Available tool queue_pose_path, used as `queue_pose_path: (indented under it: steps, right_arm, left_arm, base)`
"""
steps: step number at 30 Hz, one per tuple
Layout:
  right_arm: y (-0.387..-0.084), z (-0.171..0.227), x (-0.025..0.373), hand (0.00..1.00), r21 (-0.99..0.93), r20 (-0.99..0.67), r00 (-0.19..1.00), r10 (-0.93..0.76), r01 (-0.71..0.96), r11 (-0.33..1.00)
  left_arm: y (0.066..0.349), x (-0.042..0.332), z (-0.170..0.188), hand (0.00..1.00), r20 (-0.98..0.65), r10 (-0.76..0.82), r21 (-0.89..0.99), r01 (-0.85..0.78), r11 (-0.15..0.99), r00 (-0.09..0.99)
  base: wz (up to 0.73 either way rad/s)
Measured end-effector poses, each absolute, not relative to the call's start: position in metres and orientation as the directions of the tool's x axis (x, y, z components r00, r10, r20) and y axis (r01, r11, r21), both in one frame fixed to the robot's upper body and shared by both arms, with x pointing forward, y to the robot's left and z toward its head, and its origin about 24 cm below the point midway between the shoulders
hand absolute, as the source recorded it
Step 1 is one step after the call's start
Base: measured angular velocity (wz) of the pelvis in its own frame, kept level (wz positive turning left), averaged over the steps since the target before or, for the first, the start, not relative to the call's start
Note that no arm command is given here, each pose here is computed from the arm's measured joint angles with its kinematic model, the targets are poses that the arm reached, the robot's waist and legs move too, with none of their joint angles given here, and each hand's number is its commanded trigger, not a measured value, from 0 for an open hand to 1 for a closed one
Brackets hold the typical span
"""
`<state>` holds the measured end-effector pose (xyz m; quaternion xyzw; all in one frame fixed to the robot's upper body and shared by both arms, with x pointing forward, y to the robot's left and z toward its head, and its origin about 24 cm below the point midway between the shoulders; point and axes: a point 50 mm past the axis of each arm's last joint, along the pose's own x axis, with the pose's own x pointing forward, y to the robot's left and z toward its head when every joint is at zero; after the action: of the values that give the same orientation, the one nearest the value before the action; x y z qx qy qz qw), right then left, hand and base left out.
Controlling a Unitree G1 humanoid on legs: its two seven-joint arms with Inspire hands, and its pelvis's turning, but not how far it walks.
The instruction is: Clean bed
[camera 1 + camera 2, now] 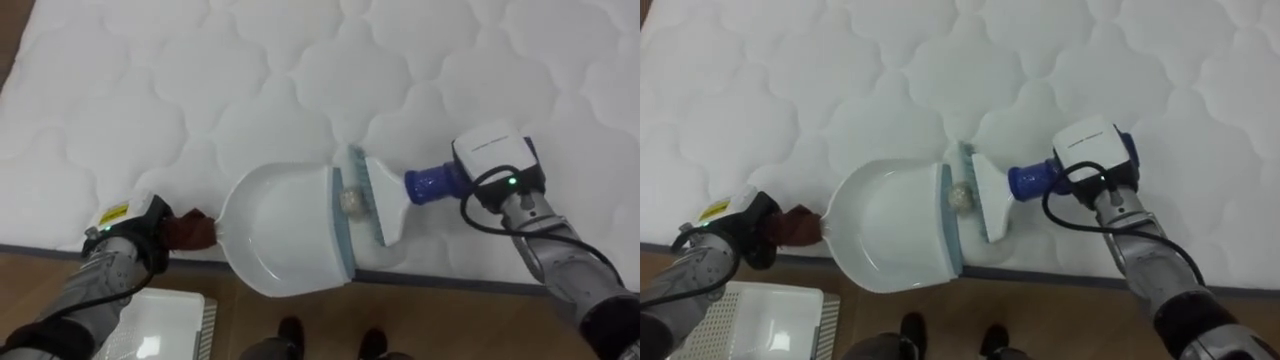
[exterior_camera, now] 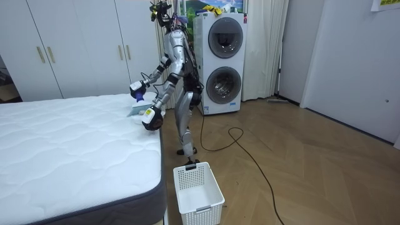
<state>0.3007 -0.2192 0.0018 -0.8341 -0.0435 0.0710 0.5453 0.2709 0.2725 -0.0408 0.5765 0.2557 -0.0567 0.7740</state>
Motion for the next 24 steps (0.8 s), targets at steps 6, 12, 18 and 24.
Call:
queue_pose_path:
  steps: [6,12,18,24]
  right_arm:
    - [-0.208,0.002,0.298,1.0,-0.938,-0.076,0.982,0.171,-0.012,-0.345]
    - [-0.191,0.011,0.3,1.0,-0.96,-0.069,0.972,0.227,-0.002,-0.281]
    - [-0.167,0.006,0.294,1.0,-0.974,-0.127,0.932,0.341,-0.053,-0.218]
    - [-0.158,-0.001,0.289,1.0,-0.978,-0.176,0.908,0.38,-0.119,-0.17]
  left_arm:
    - [0.272,0.271,-0.04,1.0,-0.458,0.2,0.864,0.382,0.328,0.866]
    - [0.271,0.272,-0.04,1.0,-0.457,0.192,0.864,0.382,0.33,0.869]
    - [0.268,0.27,-0.043,1.0,-0.463,0.172,0.858,0.392,0.331,0.869]
    - [0.267,0.263,-0.049,1.0,-0.48,0.166,0.849,0.409,0.335,0.861]
  base:
    - [0.0]
    - [0.0]
    - [0.0]
    - [0.02]
